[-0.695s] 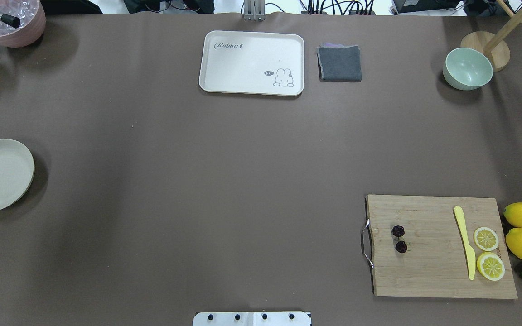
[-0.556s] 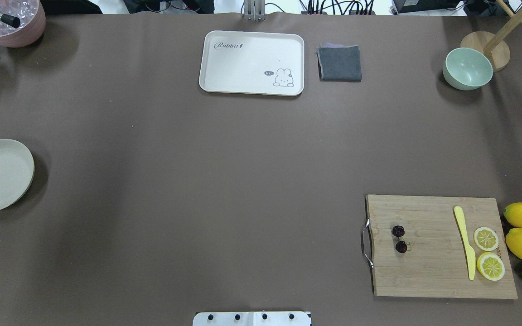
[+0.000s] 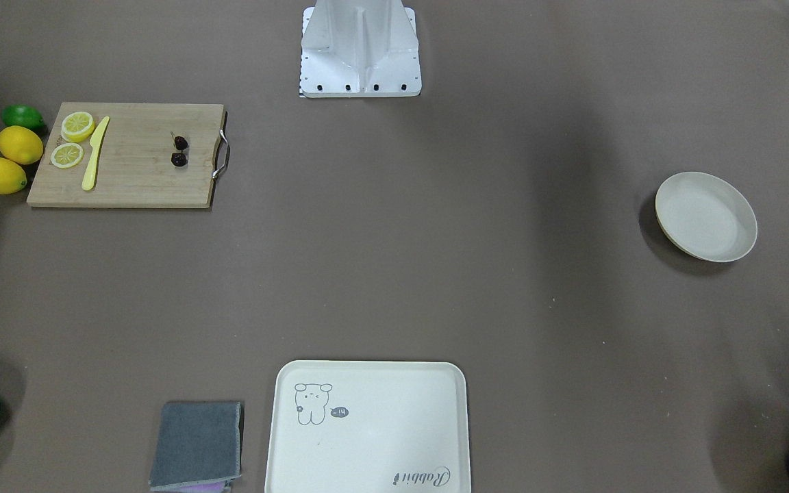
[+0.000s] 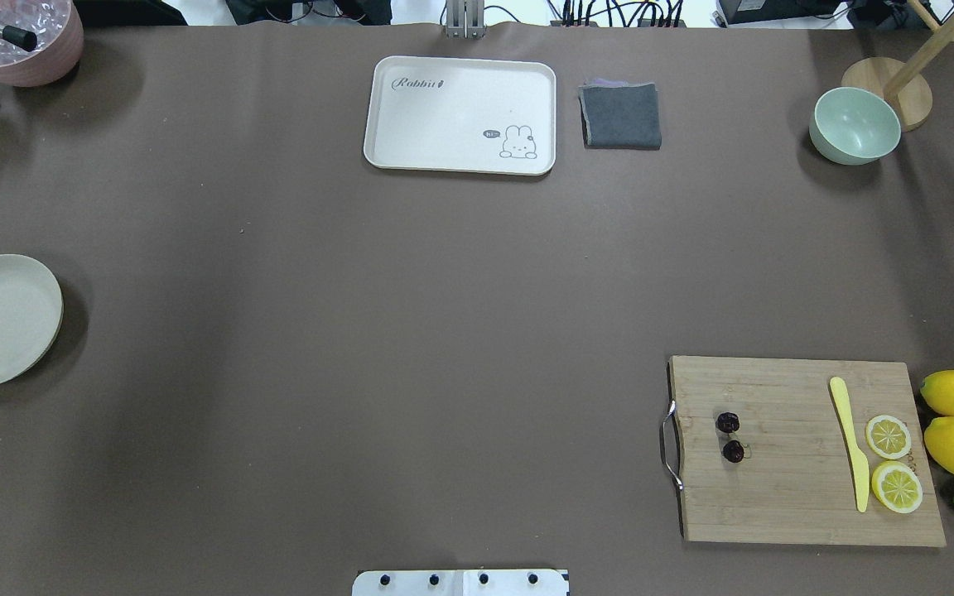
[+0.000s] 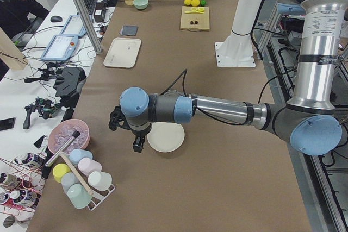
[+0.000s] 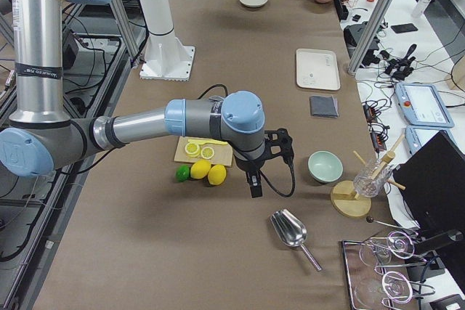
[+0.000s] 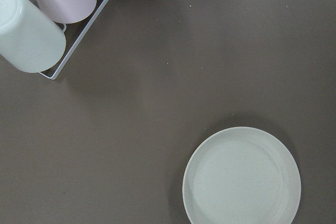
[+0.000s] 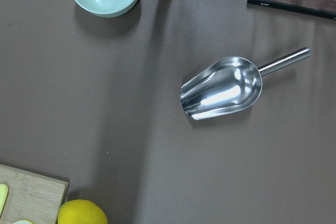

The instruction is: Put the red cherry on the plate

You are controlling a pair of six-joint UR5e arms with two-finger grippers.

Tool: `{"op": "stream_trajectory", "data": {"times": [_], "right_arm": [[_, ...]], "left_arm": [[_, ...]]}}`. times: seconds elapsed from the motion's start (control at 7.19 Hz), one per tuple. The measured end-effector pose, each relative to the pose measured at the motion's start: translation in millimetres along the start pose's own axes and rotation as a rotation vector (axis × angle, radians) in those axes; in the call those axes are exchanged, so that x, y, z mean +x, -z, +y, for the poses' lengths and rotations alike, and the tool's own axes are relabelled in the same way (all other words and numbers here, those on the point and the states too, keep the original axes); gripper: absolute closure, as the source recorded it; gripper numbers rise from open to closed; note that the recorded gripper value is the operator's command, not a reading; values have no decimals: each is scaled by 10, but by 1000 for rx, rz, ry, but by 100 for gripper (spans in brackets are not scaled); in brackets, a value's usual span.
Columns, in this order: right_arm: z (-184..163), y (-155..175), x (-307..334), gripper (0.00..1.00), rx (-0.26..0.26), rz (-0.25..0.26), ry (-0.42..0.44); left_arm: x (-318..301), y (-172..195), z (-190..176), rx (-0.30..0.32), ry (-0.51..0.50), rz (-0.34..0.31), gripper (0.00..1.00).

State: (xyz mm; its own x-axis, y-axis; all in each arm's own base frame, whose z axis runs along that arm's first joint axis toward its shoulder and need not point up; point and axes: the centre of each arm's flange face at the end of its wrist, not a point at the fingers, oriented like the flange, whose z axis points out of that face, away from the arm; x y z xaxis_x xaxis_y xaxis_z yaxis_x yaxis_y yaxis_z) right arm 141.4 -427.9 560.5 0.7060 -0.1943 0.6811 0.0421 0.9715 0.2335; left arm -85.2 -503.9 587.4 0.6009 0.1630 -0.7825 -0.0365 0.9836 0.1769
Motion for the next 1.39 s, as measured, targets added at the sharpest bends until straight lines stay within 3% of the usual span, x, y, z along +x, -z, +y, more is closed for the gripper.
{"op": "stream_trajectory", "data": {"times": [0.83,1.11,1.39], "right_arm": [[160,-76,-171,0,-15,-14,24],[276,-62,-216,0,-18,-9,23],[381,-61,-241,0,-21,-8,19]], "left_arm": [[74,-40,160,-4,3,20,2],[225,-295,220,-42,23,125,2],[112,-556,295,-59,17,174,2]]}}
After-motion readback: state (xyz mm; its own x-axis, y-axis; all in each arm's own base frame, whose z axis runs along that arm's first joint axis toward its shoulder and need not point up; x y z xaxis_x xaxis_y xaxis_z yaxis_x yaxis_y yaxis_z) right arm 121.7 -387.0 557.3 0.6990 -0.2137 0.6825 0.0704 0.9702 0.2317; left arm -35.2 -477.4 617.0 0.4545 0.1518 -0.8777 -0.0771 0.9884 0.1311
